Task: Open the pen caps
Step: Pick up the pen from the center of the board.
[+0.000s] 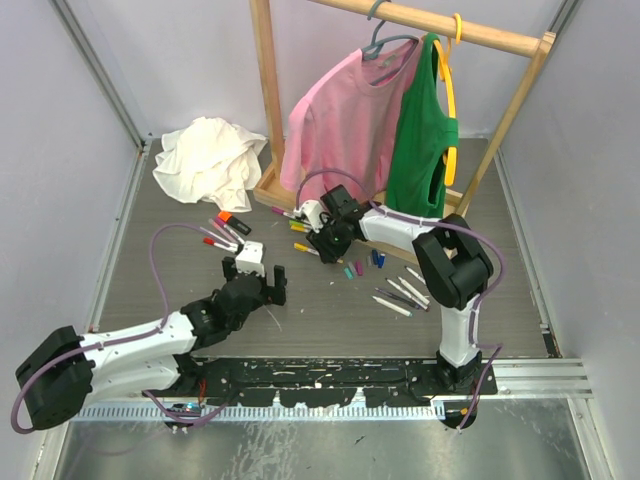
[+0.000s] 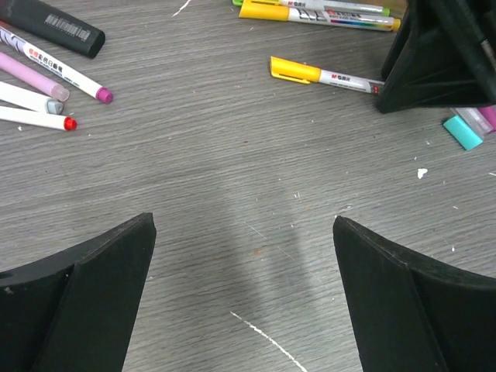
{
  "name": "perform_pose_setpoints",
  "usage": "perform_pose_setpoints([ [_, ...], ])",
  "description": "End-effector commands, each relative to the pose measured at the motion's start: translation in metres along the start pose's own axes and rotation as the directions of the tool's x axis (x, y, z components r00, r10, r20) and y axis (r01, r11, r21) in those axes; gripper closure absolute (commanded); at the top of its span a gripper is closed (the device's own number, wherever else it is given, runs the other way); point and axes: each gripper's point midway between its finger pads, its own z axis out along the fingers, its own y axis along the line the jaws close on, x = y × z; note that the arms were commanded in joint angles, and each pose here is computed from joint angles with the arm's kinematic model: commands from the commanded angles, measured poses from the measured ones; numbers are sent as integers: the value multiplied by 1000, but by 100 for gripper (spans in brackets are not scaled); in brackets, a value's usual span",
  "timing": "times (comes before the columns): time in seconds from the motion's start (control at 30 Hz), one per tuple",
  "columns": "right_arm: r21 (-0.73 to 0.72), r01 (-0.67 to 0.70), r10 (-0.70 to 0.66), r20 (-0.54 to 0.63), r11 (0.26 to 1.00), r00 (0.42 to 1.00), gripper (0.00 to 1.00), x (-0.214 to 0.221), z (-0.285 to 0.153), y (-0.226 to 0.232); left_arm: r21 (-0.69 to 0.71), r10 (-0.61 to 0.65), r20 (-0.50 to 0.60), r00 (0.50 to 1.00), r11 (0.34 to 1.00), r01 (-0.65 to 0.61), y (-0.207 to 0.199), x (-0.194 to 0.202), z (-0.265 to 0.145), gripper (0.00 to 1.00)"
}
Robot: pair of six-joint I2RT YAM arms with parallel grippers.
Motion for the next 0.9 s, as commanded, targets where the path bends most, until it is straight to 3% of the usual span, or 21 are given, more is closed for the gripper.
perform_pose_setpoints([
  [0.0, 47, 33, -35, 31, 998, 999, 60, -21, 1, -2, 14, -42, 83, 996, 999, 41, -3, -24, -2, 2],
  [0.17, 68, 79, -78, -17, 995, 997, 71, -15, 11, 2, 23, -44, 88, 995, 999, 42, -4, -24, -3, 2],
  [0.33, 71, 139, -136, -49, 988, 990, 91, -12, 18, 11, 58, -49, 105, 993, 997, 43, -5, -26, -8, 1],
  [0.43, 54, 151, -149, -40, 987, 988, 98, -17, 15, 17, 116, -74, 129, 989, 992, 59, -10, -30, -17, 1],
  [0.7, -133, 206, -190, 124, 969, 974, 99, -44, -36, 62, 424, -364, 237, 901, 873, 242, -32, -47, -54, 2],
  [0.87, -294, 277, -223, 203, 915, 953, 99, -39, -75, 96, 556, -470, 276, 838, 790, 260, -38, -76, -88, 2],
])
